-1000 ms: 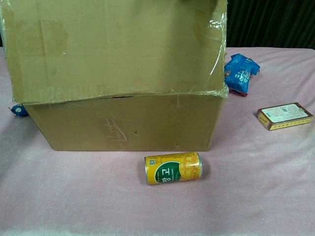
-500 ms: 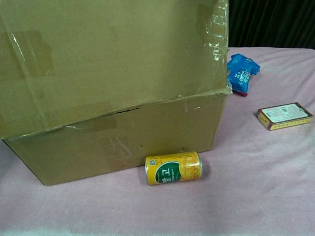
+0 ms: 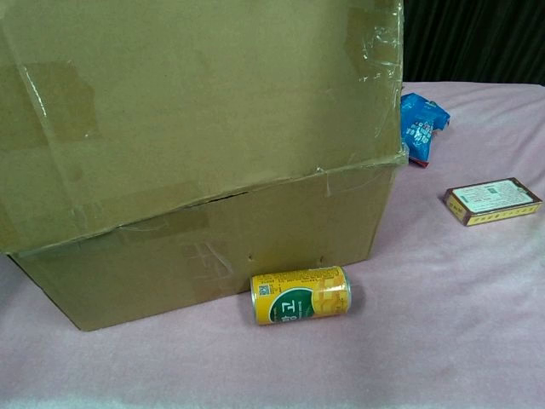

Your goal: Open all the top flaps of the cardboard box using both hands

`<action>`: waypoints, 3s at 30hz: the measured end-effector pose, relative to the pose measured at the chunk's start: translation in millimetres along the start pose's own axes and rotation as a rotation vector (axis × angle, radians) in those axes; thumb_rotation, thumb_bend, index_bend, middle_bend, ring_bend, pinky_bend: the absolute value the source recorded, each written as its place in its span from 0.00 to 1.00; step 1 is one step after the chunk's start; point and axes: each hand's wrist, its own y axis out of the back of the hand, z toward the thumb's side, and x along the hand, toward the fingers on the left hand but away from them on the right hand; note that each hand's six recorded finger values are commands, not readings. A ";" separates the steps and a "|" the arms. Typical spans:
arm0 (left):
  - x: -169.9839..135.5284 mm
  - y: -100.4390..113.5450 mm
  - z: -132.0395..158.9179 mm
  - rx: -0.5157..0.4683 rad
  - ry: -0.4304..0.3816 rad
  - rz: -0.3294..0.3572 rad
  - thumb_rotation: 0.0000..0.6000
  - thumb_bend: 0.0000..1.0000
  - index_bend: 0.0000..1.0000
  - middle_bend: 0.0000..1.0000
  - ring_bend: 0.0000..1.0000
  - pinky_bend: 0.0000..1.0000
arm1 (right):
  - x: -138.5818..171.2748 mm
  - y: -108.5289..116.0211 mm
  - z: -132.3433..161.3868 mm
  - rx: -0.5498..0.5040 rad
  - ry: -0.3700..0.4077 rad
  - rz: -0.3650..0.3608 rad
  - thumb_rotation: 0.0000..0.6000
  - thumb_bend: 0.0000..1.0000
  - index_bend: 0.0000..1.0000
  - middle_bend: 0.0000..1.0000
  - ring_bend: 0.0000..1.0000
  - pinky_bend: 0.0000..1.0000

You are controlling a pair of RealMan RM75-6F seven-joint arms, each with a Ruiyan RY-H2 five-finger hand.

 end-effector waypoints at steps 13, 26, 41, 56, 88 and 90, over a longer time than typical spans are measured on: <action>-0.1 0.9 0.3 0.001 -0.003 0.003 1.00 0.28 0.00 0.00 0.00 0.00 | 14.1 -1.1 -0.7 0.059 -0.005 0.034 1.00 1.00 0.15 0.46 0.53 0.33; -0.7 0.7 1.3 0.002 -0.007 0.005 1.00 0.28 0.00 0.00 0.00 0.00 | 49.3 17.3 -9.5 0.079 -0.033 0.011 1.00 1.00 0.15 0.46 0.54 0.33; -0.7 1.5 1.4 0.012 -0.010 0.014 1.00 0.28 0.00 0.00 0.00 0.00 | 95.3 39.0 -55.2 -0.002 -0.139 0.018 1.00 1.00 0.15 0.46 0.54 0.33; 3.2 5.1 7.4 0.042 -0.030 0.023 1.00 0.28 0.00 0.00 0.00 0.00 | 98.1 59.6 -101.9 0.096 -0.102 -0.133 1.00 0.61 0.13 0.29 0.37 0.28; 112.0 45.3 226.3 0.334 -0.665 -0.374 1.00 0.84 0.18 0.24 0.16 0.29 | 103.4 82.6 -250.3 0.439 -0.187 -0.588 1.00 0.57 0.08 0.14 0.21 0.24; 112.3 40.4 243.7 0.347 -0.708 -0.393 1.00 0.84 0.19 0.26 0.17 0.29 | 103.0 82.1 -251.7 0.437 -0.186 -0.586 1.00 0.57 0.08 0.14 0.21 0.24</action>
